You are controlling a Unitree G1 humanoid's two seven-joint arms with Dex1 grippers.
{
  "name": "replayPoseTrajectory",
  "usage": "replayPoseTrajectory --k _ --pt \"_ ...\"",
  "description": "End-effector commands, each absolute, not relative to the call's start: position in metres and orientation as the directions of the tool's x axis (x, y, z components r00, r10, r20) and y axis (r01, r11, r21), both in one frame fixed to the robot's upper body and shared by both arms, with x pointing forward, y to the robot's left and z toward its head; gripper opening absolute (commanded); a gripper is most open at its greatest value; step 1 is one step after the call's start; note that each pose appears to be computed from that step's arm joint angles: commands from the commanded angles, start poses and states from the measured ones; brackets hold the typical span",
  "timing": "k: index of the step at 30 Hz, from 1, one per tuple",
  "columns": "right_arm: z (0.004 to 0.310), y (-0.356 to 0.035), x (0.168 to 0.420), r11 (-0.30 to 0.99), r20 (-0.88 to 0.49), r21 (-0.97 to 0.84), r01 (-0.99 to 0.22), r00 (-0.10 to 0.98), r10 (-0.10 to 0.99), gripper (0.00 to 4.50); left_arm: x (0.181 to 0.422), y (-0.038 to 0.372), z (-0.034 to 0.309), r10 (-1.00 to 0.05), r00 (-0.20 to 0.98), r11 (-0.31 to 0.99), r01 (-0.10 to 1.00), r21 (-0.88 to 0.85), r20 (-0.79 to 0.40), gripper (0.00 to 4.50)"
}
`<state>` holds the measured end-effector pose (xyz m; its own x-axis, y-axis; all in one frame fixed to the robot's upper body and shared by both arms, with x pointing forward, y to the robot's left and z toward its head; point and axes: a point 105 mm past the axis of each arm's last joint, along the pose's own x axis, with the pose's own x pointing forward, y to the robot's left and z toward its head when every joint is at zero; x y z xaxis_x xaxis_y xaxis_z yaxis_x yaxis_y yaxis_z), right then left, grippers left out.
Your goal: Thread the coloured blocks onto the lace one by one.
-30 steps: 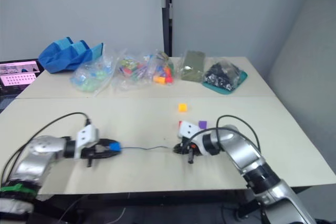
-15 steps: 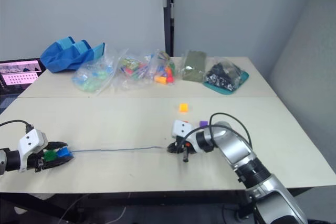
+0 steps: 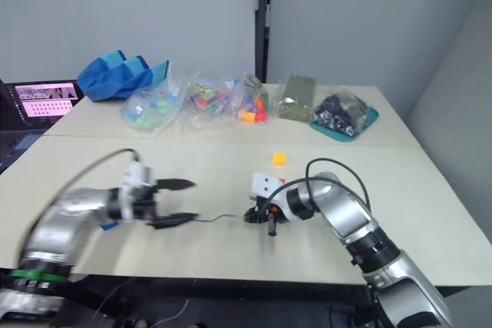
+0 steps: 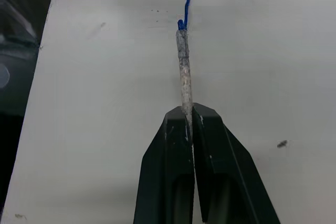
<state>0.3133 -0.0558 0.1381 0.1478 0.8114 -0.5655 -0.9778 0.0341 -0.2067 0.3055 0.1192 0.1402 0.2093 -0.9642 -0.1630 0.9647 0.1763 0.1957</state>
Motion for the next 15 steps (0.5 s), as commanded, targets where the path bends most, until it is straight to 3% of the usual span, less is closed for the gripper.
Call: replayPoseTrajectory --k 1,10,15 --pt "0.144 -0.058 0.309 0.034 -0.568 -0.220 -0.975 0.156 0.808 0.00 0.309 0.105 0.136 -0.965 0.190 0.140 0.956 0.258 -0.181 4.48" --pt "0.141 -0.061 0.304 0.049 -0.584 -0.209 -0.977 0.165 0.795 0.00 0.327 0.079 0.104 -0.959 0.185 0.130 0.961 0.246 -0.215 4.48" --pt "0.141 -0.061 0.303 0.059 -0.581 -0.211 -0.976 0.174 0.795 0.00 0.324 0.066 0.107 -0.974 0.127 0.084 0.971 0.225 -0.186 3.00"
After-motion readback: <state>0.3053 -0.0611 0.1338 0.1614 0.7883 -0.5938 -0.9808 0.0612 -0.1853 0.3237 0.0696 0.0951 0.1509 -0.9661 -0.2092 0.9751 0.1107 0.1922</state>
